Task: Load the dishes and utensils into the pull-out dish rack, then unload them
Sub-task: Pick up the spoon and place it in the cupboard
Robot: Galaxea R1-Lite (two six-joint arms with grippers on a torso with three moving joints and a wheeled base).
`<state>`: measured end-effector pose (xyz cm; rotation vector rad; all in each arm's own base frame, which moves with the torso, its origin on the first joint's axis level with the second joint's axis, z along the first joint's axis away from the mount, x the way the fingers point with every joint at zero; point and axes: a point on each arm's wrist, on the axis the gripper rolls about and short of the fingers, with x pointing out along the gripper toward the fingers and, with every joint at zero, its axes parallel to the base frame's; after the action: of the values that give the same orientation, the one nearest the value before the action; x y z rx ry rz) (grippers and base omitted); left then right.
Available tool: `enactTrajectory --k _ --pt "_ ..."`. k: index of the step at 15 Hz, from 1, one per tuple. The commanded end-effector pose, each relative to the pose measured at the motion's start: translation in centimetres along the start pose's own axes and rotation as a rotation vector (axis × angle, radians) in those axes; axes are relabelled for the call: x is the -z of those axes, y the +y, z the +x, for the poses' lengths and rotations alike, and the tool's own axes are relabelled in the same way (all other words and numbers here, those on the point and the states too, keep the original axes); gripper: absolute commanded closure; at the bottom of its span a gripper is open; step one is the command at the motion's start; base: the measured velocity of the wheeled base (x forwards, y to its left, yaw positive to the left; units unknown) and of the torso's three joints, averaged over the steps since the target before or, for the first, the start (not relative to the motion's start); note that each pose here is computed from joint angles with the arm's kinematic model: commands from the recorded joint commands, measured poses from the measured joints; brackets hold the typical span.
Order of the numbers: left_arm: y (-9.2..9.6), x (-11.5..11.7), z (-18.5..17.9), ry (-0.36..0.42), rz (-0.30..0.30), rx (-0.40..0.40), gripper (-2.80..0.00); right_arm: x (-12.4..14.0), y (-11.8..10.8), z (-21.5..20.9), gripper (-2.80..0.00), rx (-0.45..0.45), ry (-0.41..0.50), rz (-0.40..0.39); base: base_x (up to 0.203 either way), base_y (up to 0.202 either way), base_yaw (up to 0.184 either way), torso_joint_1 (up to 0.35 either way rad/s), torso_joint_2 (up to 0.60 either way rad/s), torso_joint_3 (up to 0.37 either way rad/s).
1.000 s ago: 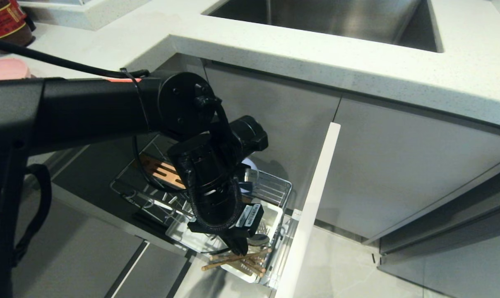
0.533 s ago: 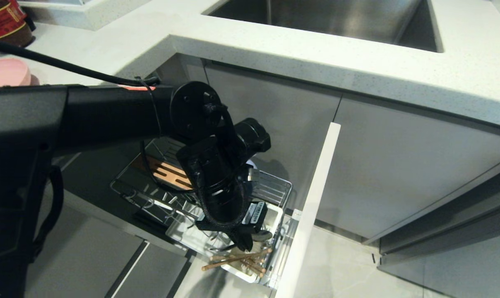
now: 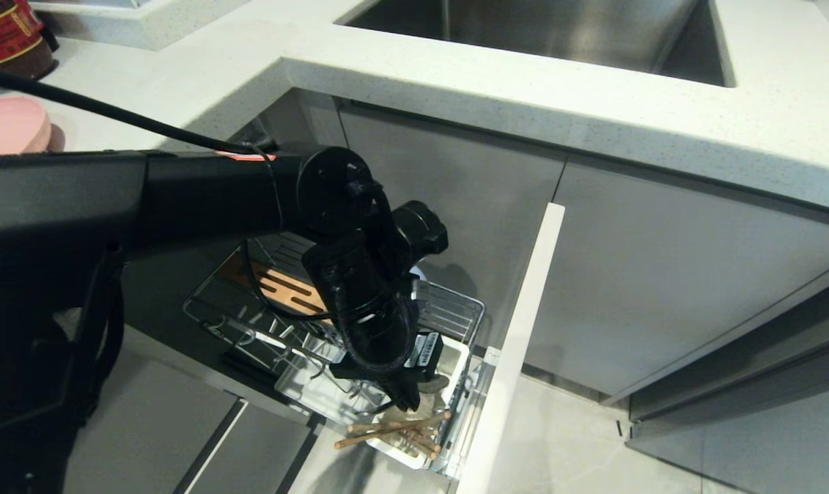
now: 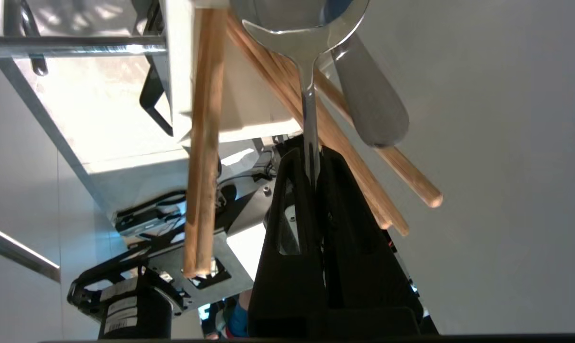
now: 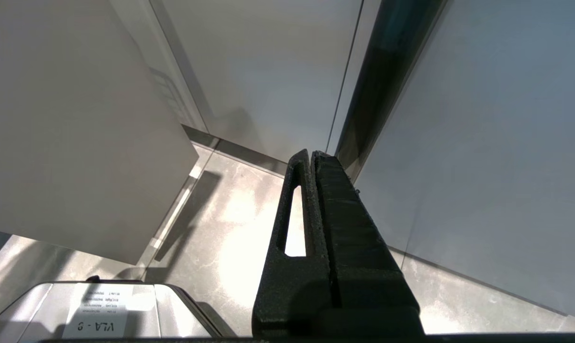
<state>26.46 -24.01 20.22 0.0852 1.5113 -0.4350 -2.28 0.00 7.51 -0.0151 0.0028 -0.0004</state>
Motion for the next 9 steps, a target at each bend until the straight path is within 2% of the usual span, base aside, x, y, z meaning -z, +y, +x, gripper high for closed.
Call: enactTrajectory --k 1,9 --pt "0.2 -0.2 0.3 0.012 -0.011 -0.005 0.00 0.0 0.0 0.0 0.00 0.000 0.000 -0.001 0.000 0.000 0.000 0.000 0.00 0.000" --pt "0.5 -1.2 1.7 0.018 -0.019 -0.007 0.00 0.0 0.0 0.0 0.00 0.001 0.000 0.000 0.000 0.000 0.000 0.000 0.00 0.000"
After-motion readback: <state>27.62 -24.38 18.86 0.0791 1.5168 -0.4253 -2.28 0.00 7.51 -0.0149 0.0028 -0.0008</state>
